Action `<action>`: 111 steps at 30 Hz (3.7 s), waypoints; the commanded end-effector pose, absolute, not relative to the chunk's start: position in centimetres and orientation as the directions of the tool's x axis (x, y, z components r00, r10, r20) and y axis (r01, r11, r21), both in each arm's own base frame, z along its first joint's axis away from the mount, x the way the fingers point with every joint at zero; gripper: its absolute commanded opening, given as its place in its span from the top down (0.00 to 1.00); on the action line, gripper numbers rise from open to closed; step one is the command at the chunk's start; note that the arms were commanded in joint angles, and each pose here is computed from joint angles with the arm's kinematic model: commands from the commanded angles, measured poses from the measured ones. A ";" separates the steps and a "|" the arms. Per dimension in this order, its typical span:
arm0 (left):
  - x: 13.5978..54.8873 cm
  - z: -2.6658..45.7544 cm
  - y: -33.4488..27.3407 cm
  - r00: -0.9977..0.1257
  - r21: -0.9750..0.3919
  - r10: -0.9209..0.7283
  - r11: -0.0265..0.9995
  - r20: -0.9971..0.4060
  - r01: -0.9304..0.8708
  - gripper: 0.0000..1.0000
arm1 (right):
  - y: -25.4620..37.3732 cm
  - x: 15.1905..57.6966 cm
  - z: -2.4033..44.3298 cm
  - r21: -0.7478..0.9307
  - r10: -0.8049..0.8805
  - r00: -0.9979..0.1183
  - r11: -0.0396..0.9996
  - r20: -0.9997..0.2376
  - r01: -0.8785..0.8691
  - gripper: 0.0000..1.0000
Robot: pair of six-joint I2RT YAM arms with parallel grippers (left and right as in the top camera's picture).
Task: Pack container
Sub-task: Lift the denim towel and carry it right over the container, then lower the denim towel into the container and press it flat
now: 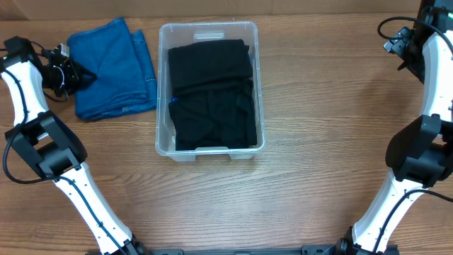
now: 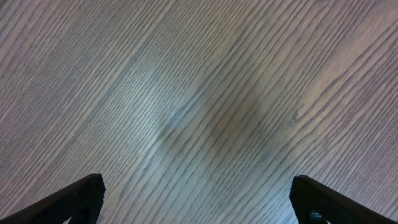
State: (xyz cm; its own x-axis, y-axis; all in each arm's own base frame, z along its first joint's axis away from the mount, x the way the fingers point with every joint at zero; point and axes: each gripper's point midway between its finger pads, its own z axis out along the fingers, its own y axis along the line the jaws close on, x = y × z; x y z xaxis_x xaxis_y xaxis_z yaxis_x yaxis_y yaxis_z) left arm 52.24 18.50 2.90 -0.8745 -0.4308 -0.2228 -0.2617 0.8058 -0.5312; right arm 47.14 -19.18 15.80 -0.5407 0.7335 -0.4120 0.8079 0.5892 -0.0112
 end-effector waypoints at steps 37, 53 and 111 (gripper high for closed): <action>45.0 28.0 -21.9 -0.951 -0.589 -0.248 0.802 -0.182 -0.097 0.96 | -19.6 47.1 16.0 -0.013 0.735 -0.528 0.579 -0.426 0.815 0.00; 45.2 33.7 -26.7 -0.911 -0.709 -0.079 0.657 -0.405 0.258 0.96 | -19.6 47.1 16.0 -0.013 0.735 -0.528 0.579 -0.426 0.815 0.00; 55.3 20.7 -18.8 -0.835 -0.257 -0.073 0.963 -0.546 0.083 0.96 | -19.6 47.1 16.1 -0.013 0.735 -0.528 0.579 -0.426 0.815 0.00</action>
State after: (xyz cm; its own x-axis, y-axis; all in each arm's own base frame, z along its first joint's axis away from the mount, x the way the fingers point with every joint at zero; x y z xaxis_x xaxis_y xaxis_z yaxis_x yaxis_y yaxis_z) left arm 54.79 -17.45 15.40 -0.8900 -0.0929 -0.4464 0.0033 0.9777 -0.2101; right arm 47.15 -19.18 15.80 -0.5402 0.7336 -0.4123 0.8081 0.5889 -0.0108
